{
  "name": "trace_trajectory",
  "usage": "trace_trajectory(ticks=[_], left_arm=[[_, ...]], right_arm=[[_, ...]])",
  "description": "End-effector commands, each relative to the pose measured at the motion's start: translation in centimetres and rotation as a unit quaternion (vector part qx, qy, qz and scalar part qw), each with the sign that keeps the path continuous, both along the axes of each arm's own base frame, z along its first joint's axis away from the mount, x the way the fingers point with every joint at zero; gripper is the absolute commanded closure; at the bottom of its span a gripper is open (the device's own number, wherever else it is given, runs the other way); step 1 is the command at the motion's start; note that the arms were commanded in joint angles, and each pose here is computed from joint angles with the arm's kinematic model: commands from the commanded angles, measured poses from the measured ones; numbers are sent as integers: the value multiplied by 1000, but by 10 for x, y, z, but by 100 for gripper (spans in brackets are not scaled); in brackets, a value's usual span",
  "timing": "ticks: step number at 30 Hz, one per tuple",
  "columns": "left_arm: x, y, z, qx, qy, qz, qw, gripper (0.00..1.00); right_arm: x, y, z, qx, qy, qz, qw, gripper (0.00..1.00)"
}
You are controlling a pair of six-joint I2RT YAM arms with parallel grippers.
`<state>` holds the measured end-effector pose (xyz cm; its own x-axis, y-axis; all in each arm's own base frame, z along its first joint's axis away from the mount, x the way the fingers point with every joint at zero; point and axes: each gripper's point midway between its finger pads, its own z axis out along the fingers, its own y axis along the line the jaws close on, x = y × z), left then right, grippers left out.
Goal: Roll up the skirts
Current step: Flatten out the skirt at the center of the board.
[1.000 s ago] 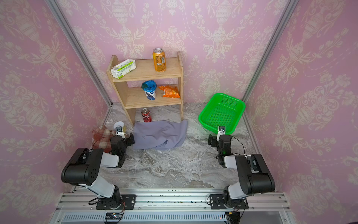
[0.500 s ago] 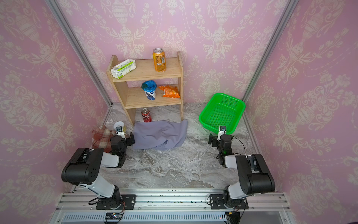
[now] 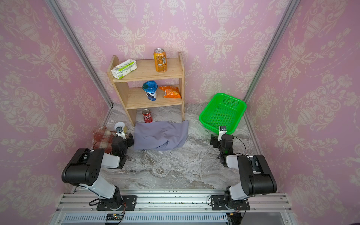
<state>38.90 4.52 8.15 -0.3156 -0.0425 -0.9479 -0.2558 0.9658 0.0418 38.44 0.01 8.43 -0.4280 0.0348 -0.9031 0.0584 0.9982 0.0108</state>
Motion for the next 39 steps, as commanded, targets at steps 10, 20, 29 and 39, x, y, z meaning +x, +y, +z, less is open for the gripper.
trace_trajectory(ticks=[10,20,29,39], left_arm=[[-15,0,100,-103,-9,32,994,73],[-22,-38,52,-209,95,7,973,37],[20,-52,35,-227,134,-12,965,42],[61,-55,-8,-226,195,4,954,42]], right_arm=[[-12,75,100,49,23,56,997,65],[-10,193,111,140,117,201,963,0],[6,235,99,196,143,228,943,0],[39,214,37,165,252,136,944,1]])
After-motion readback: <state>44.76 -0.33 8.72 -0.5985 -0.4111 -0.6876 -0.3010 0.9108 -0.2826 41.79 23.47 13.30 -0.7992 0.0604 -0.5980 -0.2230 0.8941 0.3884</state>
